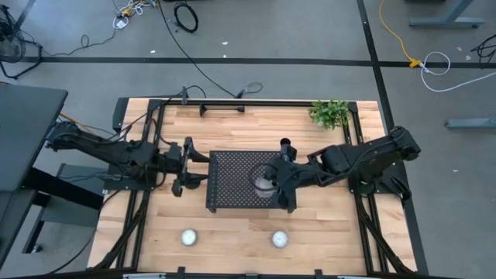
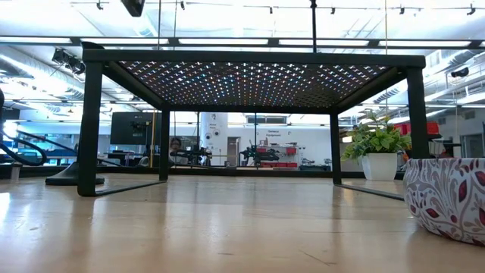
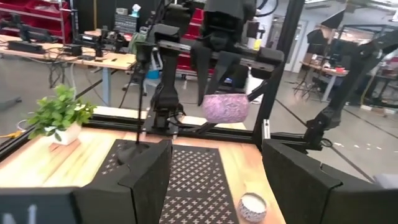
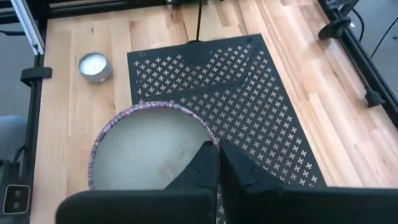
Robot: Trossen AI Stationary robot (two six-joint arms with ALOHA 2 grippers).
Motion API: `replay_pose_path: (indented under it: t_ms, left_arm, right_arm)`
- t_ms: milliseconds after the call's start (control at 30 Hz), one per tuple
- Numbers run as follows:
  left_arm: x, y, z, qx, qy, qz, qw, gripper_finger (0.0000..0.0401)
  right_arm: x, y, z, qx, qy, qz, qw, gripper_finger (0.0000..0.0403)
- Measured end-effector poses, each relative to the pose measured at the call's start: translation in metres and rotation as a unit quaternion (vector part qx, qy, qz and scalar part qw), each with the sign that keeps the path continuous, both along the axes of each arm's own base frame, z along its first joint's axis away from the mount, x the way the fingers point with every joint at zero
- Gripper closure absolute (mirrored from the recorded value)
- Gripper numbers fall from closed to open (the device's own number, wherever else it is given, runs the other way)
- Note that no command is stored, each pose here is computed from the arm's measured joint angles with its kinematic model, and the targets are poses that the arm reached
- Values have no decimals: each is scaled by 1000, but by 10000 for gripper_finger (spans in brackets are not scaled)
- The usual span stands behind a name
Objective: Pick & Place candle stick holders
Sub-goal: Put the pink patterned scented candle on the shelf
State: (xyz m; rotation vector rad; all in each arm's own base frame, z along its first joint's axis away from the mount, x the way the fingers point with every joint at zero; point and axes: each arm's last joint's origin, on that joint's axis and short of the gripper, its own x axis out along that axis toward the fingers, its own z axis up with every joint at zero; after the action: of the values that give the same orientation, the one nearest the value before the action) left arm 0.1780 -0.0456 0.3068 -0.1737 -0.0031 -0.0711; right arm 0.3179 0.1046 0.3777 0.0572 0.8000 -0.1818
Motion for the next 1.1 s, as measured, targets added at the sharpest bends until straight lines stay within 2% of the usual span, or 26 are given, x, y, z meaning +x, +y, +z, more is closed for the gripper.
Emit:
replay_pose_path:
  t_ms: [533,800,1100]
  left_arm:
    - [10,-4,2,-9,11,-15,1000,149]
    - [10,-4,4,-12,2,-17,1000,149]
    - [16,-6,3,-14,-5,-18,1000,149]
  right_arm:
    - [-9,5,10,9,10,-5,1000,403]
    - [-14,12,32,8,-28,1,1000,403]
    - [-6,2,36,3,-53,-2,999,403]
